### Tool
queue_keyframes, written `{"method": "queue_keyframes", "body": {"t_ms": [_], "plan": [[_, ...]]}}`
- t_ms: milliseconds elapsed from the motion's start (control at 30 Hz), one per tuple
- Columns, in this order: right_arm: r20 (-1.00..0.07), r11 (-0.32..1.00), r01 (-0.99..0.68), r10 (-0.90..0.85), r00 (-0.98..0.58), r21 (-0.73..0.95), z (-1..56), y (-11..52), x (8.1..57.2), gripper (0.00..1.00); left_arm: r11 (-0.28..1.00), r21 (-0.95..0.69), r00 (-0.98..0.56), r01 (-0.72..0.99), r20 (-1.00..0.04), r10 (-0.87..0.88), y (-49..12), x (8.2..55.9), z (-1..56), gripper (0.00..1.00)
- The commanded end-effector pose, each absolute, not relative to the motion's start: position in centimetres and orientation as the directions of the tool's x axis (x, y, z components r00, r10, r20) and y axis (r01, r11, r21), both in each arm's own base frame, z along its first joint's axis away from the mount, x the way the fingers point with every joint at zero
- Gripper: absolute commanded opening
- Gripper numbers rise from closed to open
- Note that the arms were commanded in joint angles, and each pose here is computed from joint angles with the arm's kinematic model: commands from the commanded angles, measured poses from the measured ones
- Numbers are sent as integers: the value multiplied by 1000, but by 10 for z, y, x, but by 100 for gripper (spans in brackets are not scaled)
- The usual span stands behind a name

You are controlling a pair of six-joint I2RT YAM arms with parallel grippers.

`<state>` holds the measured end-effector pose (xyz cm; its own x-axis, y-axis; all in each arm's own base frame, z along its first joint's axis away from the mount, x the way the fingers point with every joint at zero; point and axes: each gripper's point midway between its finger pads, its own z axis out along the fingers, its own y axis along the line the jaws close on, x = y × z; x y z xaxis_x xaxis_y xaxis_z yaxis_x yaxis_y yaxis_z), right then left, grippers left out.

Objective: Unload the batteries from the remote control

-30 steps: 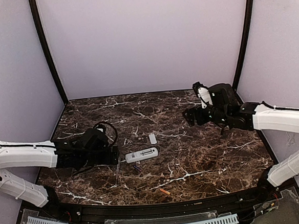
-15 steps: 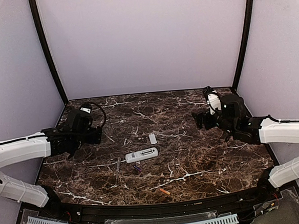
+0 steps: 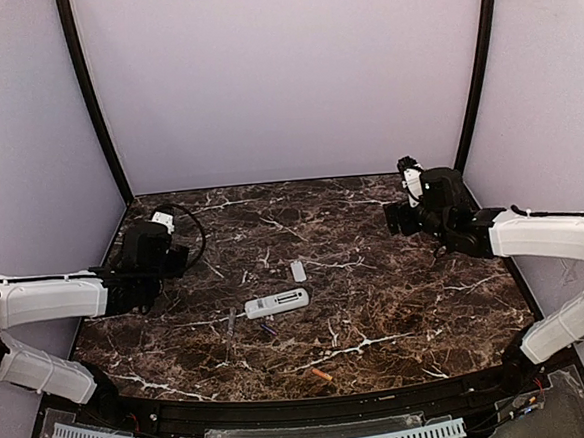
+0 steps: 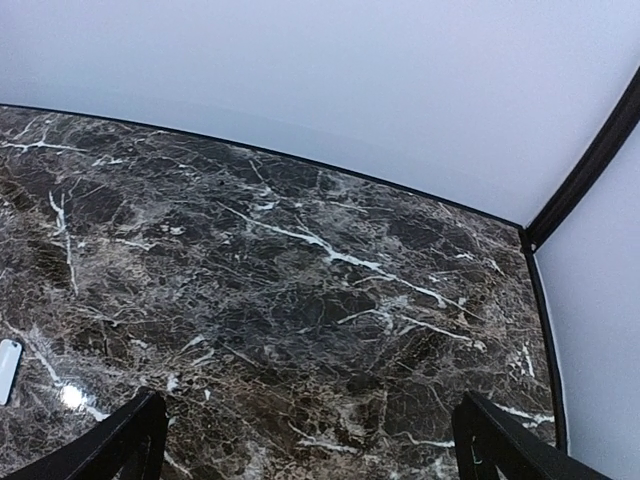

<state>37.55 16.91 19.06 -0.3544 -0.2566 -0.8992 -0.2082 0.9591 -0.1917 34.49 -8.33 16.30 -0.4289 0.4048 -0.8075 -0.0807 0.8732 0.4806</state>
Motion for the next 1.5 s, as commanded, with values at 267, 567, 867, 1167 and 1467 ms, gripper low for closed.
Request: {"method": "queue_keyframes", "body": {"t_ms": [267, 567, 867, 1167, 1467], "plan": [[-935, 996, -41, -93, -342, -84, 189, 94, 372, 99, 906, 302, -250, -298, -940, 231, -6, 360, 168, 99], [-949, 994, 66, -60, -310, -84, 182, 44, 374, 99, 905, 272, -239, -328, -950, 200, 26, 361, 138, 98], [-979, 988, 95, -105, -172, -122, 176, 17, 364, 99, 963, 161, -204, -217, -972, 117, 23, 370, 115, 98], [-987, 994, 49, -95, -126, -102, 158, 3, 372, 99, 979, 171, -189, -107, -971, 149, 6, 374, 109, 99], [-993, 998, -15, -68, -93, -67, 143, -8, 380, 99, 975, 177, -230, -136, -963, 143, 11, 380, 105, 98]]}}
